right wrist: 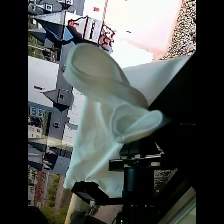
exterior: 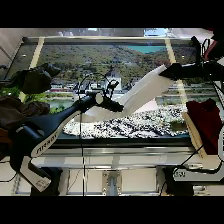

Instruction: Fold the shirts.

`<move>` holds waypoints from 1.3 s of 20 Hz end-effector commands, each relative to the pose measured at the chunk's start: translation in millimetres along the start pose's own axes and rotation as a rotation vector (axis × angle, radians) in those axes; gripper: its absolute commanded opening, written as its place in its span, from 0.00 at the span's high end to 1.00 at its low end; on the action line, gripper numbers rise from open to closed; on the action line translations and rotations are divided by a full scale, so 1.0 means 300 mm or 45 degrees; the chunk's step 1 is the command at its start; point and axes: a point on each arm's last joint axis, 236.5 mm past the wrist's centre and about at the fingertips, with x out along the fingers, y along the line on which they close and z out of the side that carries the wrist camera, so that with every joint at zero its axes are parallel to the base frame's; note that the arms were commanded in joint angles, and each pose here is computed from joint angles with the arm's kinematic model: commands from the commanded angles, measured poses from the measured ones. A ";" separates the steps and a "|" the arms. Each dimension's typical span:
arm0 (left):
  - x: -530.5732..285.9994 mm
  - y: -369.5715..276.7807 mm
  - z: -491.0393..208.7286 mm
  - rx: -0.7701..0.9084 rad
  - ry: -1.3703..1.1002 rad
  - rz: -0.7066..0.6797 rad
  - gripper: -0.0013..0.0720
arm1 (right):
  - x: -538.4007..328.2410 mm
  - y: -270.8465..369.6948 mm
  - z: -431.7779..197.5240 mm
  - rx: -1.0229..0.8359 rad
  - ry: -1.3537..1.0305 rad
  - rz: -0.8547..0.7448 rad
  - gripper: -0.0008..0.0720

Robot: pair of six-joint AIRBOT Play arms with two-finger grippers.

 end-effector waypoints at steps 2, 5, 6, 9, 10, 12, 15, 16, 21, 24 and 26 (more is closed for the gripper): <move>-0.075 0.042 0.148 0.051 -0.103 0.039 0.95 | 0.105 0.186 -0.043 -0.127 0.101 0.095 0.95; -0.253 0.205 0.267 0.091 -0.106 0.174 0.95 | 0.251 0.393 -0.073 -0.262 0.116 0.176 0.95; -0.328 0.279 0.300 0.066 -0.123 0.246 0.95 | 0.310 0.480 -0.075 -0.316 0.087 0.201 0.95; -0.608 0.513 0.391 -0.052 -0.271 0.503 0.95 | 0.520 0.700 -0.085 -0.420 -0.051 0.208 0.95; -0.698 0.571 0.397 -0.102 -0.309 0.564 0.95 | 0.601 0.751 -0.116 -0.407 -0.060 0.216 0.95; -0.866 0.656 0.388 -0.171 -0.359 0.649 0.95 | 0.785 0.840 -0.240 -0.370 -0.012 0.261 0.95; -1.020 0.711 0.363 -0.230 -0.398 0.706 0.95 | 1.044 0.907 -0.448 -0.249 0.056 0.297 0.90; -1.046 0.721 0.352 -0.239 -0.397 0.717 0.95 | 1.100 0.909 -0.480 -0.218 0.037 0.284 0.69; -1.060 0.732 0.328 -0.225 -0.361 0.728 0.95 | 1.064 0.783 -0.344 -0.228 -0.044 0.190 0.33; -1.060 0.732 0.328 -0.200 -0.355 0.733 0.95 | 0.888 0.489 -0.181 -0.330 0.003 -0.035 0.39; -1.063 0.733 0.337 -0.190 -0.366 0.735 0.95 | 0.747 0.238 -0.136 -0.211 0.098 -0.210 0.39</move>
